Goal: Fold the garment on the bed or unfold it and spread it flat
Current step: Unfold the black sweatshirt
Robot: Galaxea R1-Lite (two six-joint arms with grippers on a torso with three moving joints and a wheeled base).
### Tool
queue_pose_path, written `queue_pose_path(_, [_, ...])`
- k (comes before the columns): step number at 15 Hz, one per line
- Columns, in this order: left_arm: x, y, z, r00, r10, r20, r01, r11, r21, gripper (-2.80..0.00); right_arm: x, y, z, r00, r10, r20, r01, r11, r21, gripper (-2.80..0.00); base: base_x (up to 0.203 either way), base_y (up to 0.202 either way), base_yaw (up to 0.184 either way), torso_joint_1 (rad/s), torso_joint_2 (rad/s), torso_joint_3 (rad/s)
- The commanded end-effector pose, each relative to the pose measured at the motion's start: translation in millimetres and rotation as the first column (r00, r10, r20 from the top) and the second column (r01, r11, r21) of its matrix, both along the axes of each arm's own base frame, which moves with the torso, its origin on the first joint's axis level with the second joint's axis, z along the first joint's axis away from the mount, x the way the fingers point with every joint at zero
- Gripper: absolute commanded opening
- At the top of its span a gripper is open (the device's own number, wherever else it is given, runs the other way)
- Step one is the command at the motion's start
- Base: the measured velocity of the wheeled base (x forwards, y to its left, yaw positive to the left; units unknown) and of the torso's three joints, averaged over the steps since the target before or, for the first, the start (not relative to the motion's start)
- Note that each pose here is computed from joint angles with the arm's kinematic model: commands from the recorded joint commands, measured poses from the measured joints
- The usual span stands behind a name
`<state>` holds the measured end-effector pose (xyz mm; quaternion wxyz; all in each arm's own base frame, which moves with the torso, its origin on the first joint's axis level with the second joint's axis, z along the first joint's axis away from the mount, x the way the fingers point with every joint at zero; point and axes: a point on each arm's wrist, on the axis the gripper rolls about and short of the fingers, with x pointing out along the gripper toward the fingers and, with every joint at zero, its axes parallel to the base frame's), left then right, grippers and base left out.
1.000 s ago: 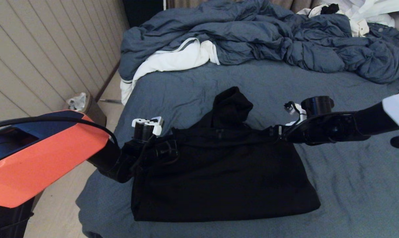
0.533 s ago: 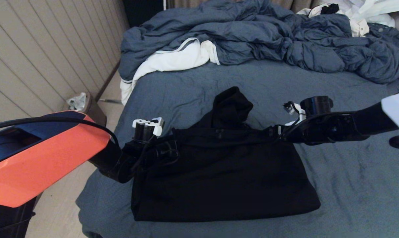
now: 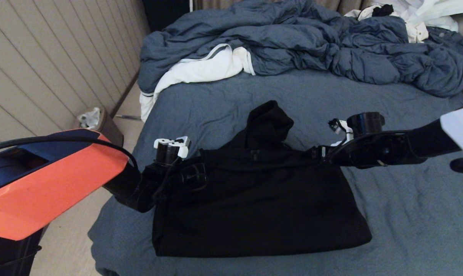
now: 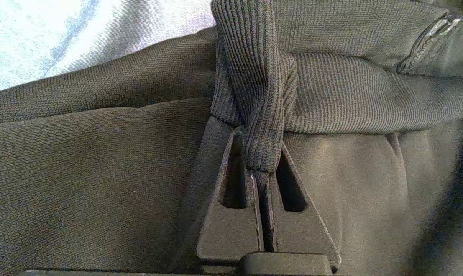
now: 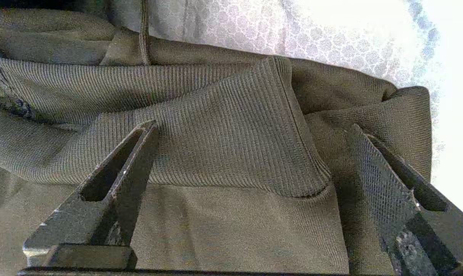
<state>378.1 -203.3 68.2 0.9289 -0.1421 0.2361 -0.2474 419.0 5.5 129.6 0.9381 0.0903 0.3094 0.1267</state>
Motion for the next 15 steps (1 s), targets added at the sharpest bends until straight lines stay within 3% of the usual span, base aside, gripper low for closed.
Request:
queue_pose_path(1, [0.8, -0.5, -0.5, 1.0, 0.0, 0.002, 0.0, 1.0, -0.004, -2.8, -0.1, 0.6, -0.3, 1.0, 0.0, -0.002, 0.0, 1.0, 0.005, 0.0, 0.0, 0.0, 0.0, 0.0, 0.0, 0.0])
queue_pose_path(6, [1.0, -0.5, -0.8, 1.0, 0.0, 0.002, 0.0, 1.0, -0.004, -2.8, -0.5, 1.4, -2.9, 1.0, -0.001, -0.004, 0.001, 1.0, -0.001, 0.0, 0.0, 0.0, 0.0, 0.0, 0.0, 0.0])
queue_pose_path(7, [1.0, -0.6, -0.8, 1.0, 0.0, 0.002, 0.0, 1.0, -0.004, -2.8, -1.7, 1.7, -3.7, 1.0, 0.002, -0.007, -0.002, 1.0, -0.002, -2.8, 0.0, 0.0, 0.0, 0.0, 0.0, 0.0])
queue_pose_path(15, [1.4, -0.8, -2.2, 1.0, 0.001, -0.001, -0.001, 1.0, -0.003, -2.8, 2.1, 1.1, 3.7, 0.999, -0.006, 0.053, 0.006, 1.0, 0.008, -2.8, 0.0, 0.0, 0.0, 0.0, 0.0, 0.0])
